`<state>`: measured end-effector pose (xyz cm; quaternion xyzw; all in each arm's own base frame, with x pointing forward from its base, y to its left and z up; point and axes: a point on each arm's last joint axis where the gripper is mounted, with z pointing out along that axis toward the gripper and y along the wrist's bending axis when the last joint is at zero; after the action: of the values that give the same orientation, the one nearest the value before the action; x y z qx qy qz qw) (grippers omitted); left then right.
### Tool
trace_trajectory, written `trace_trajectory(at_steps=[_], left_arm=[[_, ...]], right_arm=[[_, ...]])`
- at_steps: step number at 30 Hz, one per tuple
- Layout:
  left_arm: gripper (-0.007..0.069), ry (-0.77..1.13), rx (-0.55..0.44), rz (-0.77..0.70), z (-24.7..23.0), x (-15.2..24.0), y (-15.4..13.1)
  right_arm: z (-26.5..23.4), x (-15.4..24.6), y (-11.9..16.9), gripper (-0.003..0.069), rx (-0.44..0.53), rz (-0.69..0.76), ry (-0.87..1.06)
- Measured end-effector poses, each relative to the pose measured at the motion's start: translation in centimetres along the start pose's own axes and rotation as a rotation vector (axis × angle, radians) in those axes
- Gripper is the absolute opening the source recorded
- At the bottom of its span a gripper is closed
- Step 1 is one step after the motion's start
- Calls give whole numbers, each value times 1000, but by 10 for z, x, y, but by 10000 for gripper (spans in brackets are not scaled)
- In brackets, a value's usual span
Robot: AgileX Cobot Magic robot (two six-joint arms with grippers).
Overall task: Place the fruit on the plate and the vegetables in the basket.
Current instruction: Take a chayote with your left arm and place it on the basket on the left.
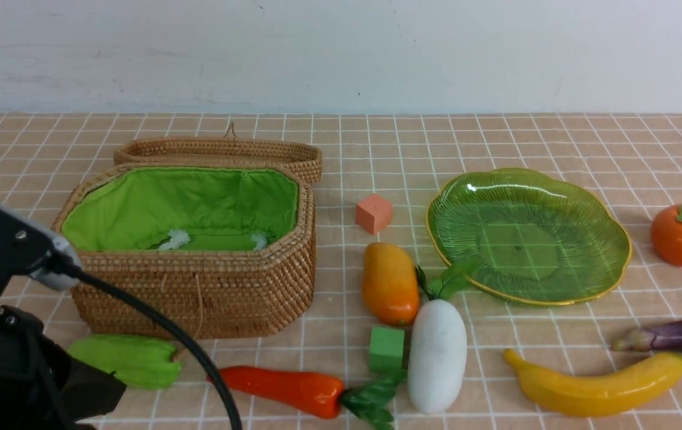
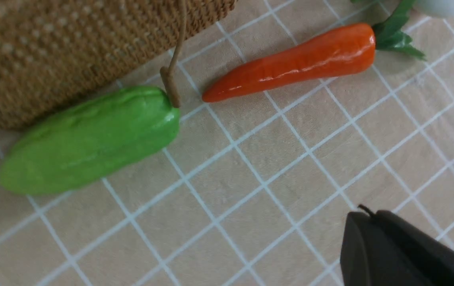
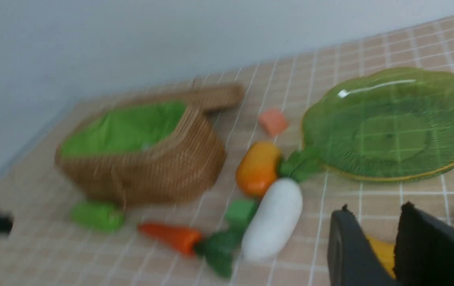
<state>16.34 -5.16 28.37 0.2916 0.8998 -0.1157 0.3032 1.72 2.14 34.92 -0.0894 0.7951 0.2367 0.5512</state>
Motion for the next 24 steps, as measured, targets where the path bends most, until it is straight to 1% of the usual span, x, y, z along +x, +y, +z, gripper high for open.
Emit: trace_trajectory(at_steps=[2, 4, 5, 6, 7, 8, 9, 10, 11, 13, 14, 15, 16, 18, 19, 20, 21, 24], left_arm=[[-13, 21, -9, 102, 5, 0, 3], [-13, 48, -29, 257, 14, -1, 10], [-13, 47, -37, 257, 15, -2, 11], [0, 68, -38, 353, 24, -3, 17], [16, 77, -41, 390, 29, -4, 20], [20, 79, -42, 397, 31, -4, 21], [65, 90, -46, 439, 39, -5, 25], [73, 94, -47, 449, 42, -6, 27], [139, 110, -49, 480, 52, -7, 32], [242, 123, -60, 527, 65, -7, 39], [264, 126, -61, 529, 67, -7, 40], [307, 133, -63, 548, 72, -7, 42], [398, 149, -63, 590, 81, -6, 46], [477, 164, -64, 647, 92, -5, 51], [477, 163, -67, 654, 92, -6, 51], [518, 174, -69, 704, 99, -5, 55], [535, 180, -75, 736, 105, -5, 57], [548, 184, -102, 805, 114, -5, 63]], right_arm=[[-9, -14, 8, 194, -60, -110, 89], [-19, -28, 15, 194, -128, -211, 164], [-19, -29, 15, 194, -133, -218, 168], [-24, -35, 18, 194, -175, -261, 186], [-25, -37, 18, 194, -193, -278, 185], [-25, -37, 18, 194, -196, -281, 187], [-26, -38, 19, 195, -211, -299, 186], [-26, -38, 19, 195, -213, -304, 185], [-26, -38, 19, 195, -215, -315, 187], [-26, -38, 18, 197, -206, -325, 186], [-26, -39, 18, 197, -206, -326, 186], [-26, -39, 17, 197, -201, -329, 185], [-25, -39, 17, 199, -195, -333, 177], [-25, -40, 17, 199, -195, -333, 171], [-25, -40, 17, 199, -196, -333, 170], [-25, -41, 17, 199, -196, -332, 159], [-25, -41, 17, 200, -197, -331, 154], [-25, -42, 17, 202, -197, -331, 153]])
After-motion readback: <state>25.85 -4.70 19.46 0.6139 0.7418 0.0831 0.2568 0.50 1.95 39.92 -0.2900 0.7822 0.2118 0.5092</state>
